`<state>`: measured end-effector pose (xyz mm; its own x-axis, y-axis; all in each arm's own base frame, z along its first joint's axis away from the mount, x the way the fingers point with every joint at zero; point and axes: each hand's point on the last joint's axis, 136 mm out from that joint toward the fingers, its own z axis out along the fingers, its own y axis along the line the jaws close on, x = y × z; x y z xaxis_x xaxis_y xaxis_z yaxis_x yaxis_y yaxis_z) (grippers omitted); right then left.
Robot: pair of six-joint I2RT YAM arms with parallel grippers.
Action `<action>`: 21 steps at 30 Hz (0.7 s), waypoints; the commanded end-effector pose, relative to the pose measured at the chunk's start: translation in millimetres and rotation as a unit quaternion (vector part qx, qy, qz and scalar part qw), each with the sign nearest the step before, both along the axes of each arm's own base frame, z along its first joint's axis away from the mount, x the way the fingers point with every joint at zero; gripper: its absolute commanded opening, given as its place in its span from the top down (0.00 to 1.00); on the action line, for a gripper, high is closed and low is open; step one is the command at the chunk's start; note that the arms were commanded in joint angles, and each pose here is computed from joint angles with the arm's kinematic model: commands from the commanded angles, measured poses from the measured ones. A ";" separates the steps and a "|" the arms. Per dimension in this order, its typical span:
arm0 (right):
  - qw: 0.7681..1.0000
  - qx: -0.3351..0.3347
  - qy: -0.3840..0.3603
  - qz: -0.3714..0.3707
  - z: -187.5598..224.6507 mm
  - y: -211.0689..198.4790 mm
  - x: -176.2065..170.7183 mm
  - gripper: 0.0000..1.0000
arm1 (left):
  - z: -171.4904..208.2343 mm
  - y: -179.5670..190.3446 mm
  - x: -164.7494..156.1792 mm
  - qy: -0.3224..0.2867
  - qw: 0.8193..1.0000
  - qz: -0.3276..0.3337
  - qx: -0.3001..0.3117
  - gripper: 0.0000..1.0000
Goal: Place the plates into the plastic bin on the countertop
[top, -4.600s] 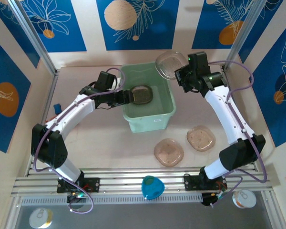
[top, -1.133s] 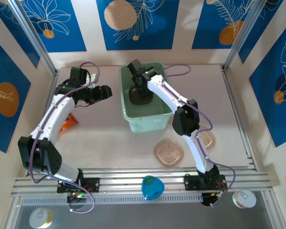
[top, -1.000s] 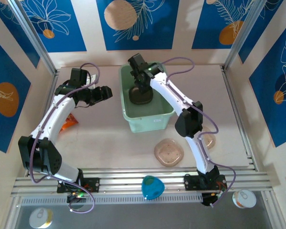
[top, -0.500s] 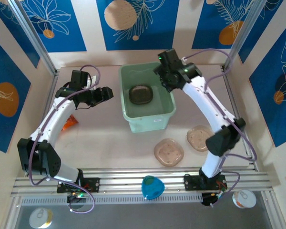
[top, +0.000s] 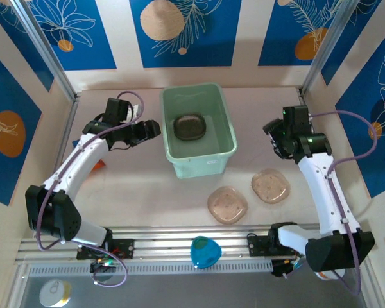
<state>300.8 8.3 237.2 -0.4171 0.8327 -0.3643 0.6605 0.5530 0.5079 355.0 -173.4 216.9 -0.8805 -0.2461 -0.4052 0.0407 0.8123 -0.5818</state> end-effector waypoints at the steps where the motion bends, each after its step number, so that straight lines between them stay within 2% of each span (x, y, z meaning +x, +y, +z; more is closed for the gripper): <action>1: 0.997 0.020 0.062 0.033 -39.7 -2.2 -25.1 0.29 | -1.9 -3.8 2.6 -0.003 1.000 0.011 0.006 0.30; 11: 0.981 0.074 0.182 0.006 -125.9 -7.3 -77.8 0.35 | -4.4 -11.1 8.5 -0.002 1.000 0.014 0.015 0.31; 21: 0.963 0.102 0.244 -0.047 -164.3 -17.0 -113.4 0.38 | -9.4 -10.7 8.8 0.001 1.000 0.011 0.021 0.31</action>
